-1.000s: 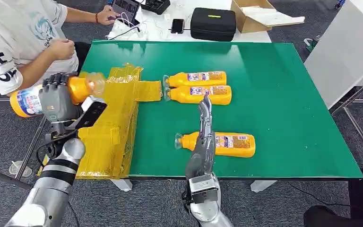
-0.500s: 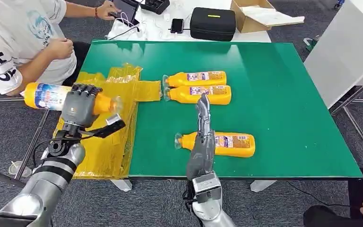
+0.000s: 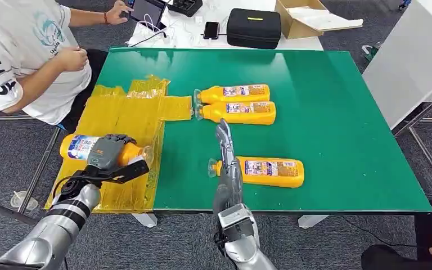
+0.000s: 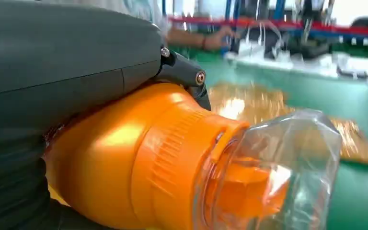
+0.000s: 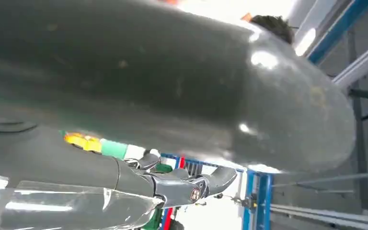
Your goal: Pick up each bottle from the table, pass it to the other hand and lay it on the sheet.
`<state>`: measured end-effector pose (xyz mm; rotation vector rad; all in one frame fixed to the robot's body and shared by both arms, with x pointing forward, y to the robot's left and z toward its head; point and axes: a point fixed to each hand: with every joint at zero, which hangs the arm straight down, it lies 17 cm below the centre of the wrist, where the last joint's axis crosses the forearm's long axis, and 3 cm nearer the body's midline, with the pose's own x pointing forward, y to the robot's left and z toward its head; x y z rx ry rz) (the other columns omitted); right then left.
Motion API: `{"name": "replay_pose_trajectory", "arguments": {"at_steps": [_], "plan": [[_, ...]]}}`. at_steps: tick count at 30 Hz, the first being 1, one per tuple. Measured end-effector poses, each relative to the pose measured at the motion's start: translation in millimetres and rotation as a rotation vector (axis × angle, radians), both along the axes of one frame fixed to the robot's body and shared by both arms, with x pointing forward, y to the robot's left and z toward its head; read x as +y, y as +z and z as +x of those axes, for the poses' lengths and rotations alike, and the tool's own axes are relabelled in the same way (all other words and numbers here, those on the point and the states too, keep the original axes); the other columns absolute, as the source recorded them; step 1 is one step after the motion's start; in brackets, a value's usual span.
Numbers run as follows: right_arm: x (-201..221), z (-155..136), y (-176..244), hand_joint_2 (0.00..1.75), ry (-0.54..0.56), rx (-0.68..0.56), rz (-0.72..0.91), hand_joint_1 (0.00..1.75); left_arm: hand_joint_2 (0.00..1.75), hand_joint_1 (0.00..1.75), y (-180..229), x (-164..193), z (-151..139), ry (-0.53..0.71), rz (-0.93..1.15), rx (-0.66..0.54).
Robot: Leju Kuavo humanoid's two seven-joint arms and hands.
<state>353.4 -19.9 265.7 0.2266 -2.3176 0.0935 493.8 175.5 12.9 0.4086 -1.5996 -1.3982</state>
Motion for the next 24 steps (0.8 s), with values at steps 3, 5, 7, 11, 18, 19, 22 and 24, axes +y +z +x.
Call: {"name": "replay_pose_trajectory", "arguments": {"at_steps": [3, 5, 7, 11, 18, 19, 22, 24], "plan": [[3.4, 1.4, -5.1, 0.00, 0.007, 0.015, -0.005, 0.00, 1.75, 1.75, -3.6, 0.0, -4.1, 0.002, -0.050, 0.048], [4.2, 2.5, -7.1, 0.00, 0.005, 0.023, -0.004, 0.00, 1.75, 1.75, -4.0, 0.2, -4.5, 0.001, -0.055, 0.055], [4.8, 3.4, -9.0, 0.00, 0.005, 0.028, -0.006, 0.00, 1.75, 1.75, -3.6, 0.9, -4.2, 0.003, -0.058, 0.055], [6.8, 4.6, -13.2, 0.00, 0.013, 0.038, -0.012, 0.00, 1.75, 1.75, -4.5, 0.1, -5.0, 0.003, -0.089, 0.094], [11.5, 7.3, -22.8, 0.00, 0.033, 0.062, -0.025, 0.00, 1.75, 0.00, -4.8, 3.0, -4.4, 0.013, -0.102, 0.106], [12.1, 7.8, -24.3, 0.00, 0.036, 0.066, -0.027, 0.00, 1.75, 0.00, -6.4, 3.4, -5.4, 0.014, -0.098, 0.108], [14.4, 8.7, -29.4, 0.00, 0.046, 0.079, -0.034, 0.00, 1.75, 0.00, -17.8, 3.5, -13.5, 0.014, -0.088, 0.138], [15.6, 9.6, -33.2, 0.00, 0.052, 0.090, -0.037, 0.00, 1.75, 0.00, -24.1, 3.5, -18.7, 0.011, -0.086, 0.155]]}}
